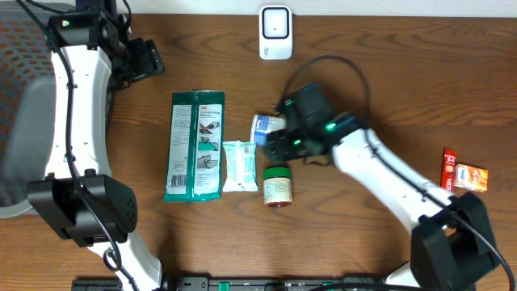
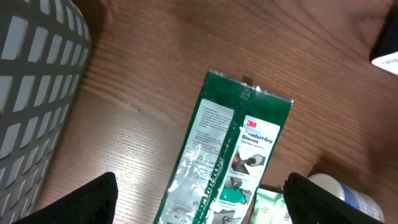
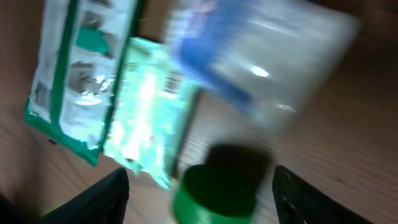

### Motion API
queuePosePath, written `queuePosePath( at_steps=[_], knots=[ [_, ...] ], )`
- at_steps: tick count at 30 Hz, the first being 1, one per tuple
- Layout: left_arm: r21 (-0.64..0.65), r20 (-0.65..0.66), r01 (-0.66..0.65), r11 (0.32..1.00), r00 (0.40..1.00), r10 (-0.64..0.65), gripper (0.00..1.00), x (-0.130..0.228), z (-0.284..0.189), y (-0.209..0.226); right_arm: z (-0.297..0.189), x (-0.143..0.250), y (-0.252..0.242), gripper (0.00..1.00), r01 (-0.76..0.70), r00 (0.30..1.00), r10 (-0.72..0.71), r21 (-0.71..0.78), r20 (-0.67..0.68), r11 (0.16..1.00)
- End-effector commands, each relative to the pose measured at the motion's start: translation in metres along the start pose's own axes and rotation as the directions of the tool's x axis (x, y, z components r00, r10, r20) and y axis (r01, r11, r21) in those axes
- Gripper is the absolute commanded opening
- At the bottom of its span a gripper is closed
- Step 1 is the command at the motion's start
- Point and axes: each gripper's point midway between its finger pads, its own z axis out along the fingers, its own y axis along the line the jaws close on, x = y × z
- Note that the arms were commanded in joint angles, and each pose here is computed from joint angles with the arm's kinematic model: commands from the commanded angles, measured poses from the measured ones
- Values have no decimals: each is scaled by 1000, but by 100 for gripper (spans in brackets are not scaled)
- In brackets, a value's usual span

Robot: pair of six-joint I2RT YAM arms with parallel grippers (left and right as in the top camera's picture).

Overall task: Scan the item barcode
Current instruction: 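Swing the right gripper left toward the mint-green wet-wipe pack, then grasp the mint-green wet-wipe pack with the right gripper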

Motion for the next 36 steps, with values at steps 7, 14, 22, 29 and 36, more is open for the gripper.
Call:
queuePosePath(
  at_steps=[7,14,22,29,36],
  knots=[
    [0,22,14,1000,1000,-14,85,1,-13,2,29,1,70,71,207,970,-214,72,118,976],
    [0,22,14,1000,1000,-14,85,1,-13,2,59,3,105,70,260,964,-261,36,54,965],
    [0,22,14,1000,1000,-14,85,1,-13,2,81,23,92,53,164,985,-158,99,-64,982],
    [0,22,14,1000,1000,-14,85,1,-13,2,79,21,54,40,53,993,-37,152,-108,987],
    [0,22,15,1000,1000,-15,85,1,-13,2,96,30,33,41,-7,988,37,191,-152,982]
  ],
)
